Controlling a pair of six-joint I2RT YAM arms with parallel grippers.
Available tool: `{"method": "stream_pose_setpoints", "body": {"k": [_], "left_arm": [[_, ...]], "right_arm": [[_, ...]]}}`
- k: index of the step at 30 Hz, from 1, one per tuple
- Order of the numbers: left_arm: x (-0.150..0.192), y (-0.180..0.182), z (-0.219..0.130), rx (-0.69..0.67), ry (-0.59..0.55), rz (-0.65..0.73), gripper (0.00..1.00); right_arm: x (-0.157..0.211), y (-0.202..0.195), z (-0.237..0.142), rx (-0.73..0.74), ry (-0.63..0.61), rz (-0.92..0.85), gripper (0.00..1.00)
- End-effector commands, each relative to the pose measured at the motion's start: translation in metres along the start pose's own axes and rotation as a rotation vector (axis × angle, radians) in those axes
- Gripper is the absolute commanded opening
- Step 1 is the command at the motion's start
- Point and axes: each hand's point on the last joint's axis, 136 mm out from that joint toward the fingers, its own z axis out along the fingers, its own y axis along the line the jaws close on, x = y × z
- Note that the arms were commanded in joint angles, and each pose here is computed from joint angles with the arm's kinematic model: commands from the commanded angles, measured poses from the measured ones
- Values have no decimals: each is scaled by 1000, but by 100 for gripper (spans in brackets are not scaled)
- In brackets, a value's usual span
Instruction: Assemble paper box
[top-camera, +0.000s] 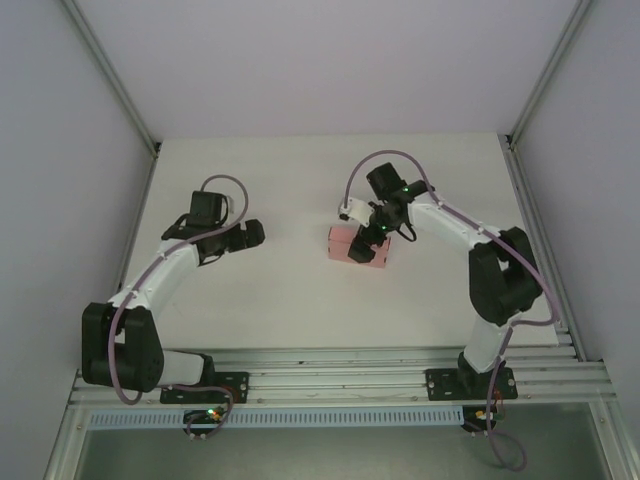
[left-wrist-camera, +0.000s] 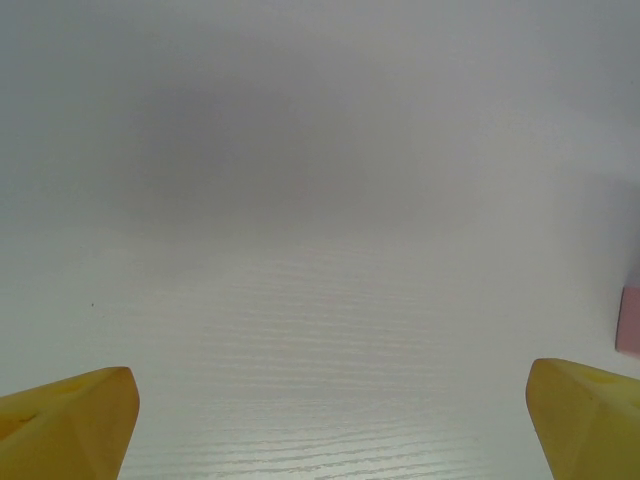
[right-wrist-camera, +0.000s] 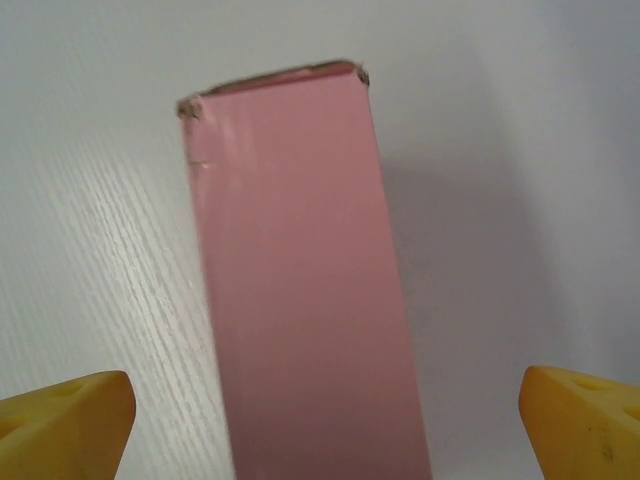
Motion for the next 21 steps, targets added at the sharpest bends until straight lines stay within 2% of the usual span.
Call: {"method": "stream_pose_setpoints", "body": {"k": [1, 3, 9, 10, 15, 21], "left_arm": [[4, 6, -5, -14, -3, -2, 100], [5, 6, -6, -15, -6, 0, 100], [4, 12, -12, -41, -22, 17, 100], [4, 11, -13, -40, -23, 18, 100], [2, 11, -18, -38, -41, 15, 100], [0, 11, -26, -36, -68, 18, 100]], "right_arm": [[12, 0, 10, -13, 108, -36, 97], [17, -3, 16, 6, 159, -57, 89], [17, -2, 11, 32, 231, -131, 43], [16, -4, 9, 56, 244, -151, 39], [-4, -23, -12, 246, 260, -256, 33], [-41, -44, -35, 529, 239, -483, 34]]}}
